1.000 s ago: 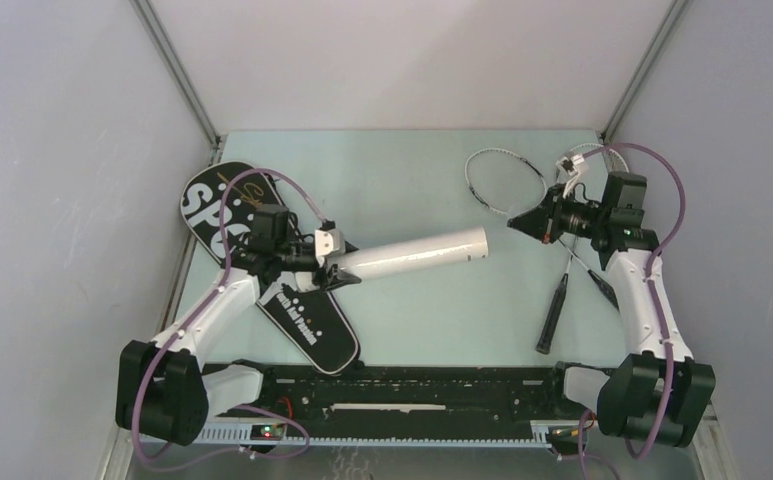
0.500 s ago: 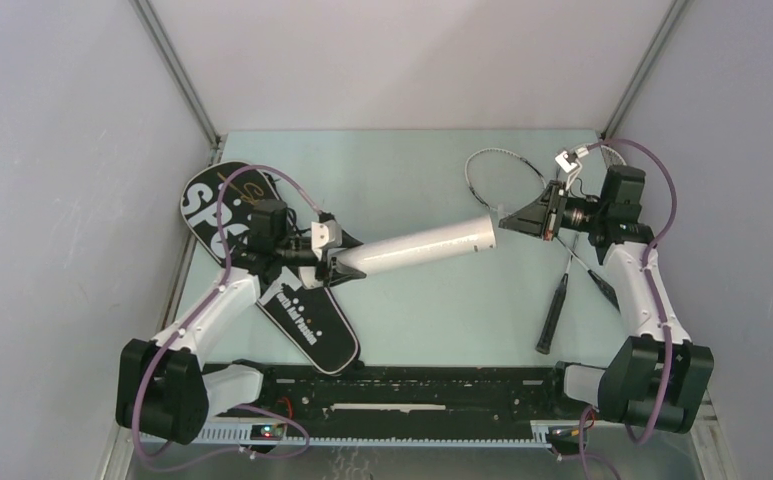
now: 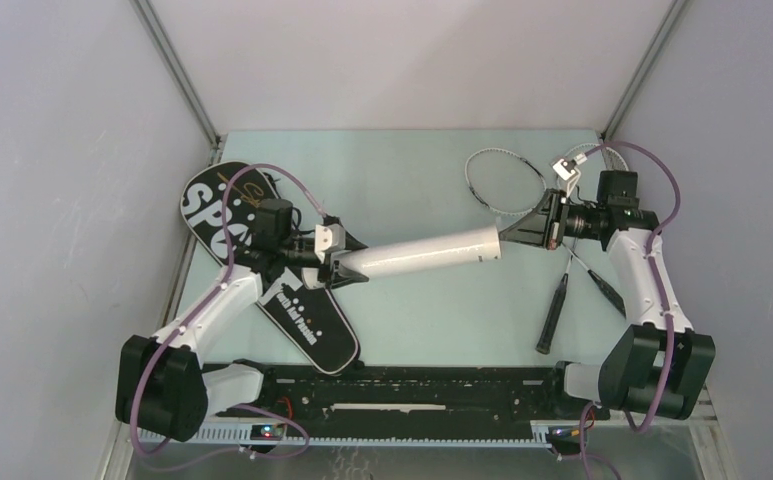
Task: Pack up the badminton gear
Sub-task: Close the lid on the shuttle tube.
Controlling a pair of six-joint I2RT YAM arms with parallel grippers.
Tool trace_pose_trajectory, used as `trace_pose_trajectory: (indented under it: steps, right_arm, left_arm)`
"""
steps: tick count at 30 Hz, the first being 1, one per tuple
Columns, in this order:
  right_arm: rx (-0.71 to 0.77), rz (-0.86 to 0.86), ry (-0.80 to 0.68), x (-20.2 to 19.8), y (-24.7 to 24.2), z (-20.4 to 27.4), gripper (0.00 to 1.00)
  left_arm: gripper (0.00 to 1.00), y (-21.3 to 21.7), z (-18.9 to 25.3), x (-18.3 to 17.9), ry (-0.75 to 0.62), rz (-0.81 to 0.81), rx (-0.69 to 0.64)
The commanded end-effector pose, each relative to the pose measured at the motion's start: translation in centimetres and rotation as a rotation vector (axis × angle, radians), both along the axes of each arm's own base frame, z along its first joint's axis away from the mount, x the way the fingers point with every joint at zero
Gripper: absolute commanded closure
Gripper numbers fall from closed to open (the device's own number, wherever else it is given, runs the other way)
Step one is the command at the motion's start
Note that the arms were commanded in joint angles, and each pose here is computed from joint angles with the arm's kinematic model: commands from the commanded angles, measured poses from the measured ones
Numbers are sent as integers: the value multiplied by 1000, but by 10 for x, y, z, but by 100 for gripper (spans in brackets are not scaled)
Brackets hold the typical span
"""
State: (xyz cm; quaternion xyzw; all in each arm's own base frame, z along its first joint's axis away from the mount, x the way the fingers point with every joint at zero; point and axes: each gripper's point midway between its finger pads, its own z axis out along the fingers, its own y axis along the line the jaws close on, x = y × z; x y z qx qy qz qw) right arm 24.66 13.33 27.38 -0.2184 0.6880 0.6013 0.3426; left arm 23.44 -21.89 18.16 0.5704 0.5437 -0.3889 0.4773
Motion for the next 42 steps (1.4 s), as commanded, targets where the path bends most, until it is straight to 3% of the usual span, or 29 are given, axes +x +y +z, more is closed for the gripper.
trace_pose_trajectory:
  steps: [1,42]
  right_arm:
    - [67,37,-37,-8,0,16,100]
    - [63,41,-65,-32,6,22,100]
  left_arm:
    - [54,-8,36,3,-114,-61,-53]
    - [54,-10,38,6,-123,-91,-60]
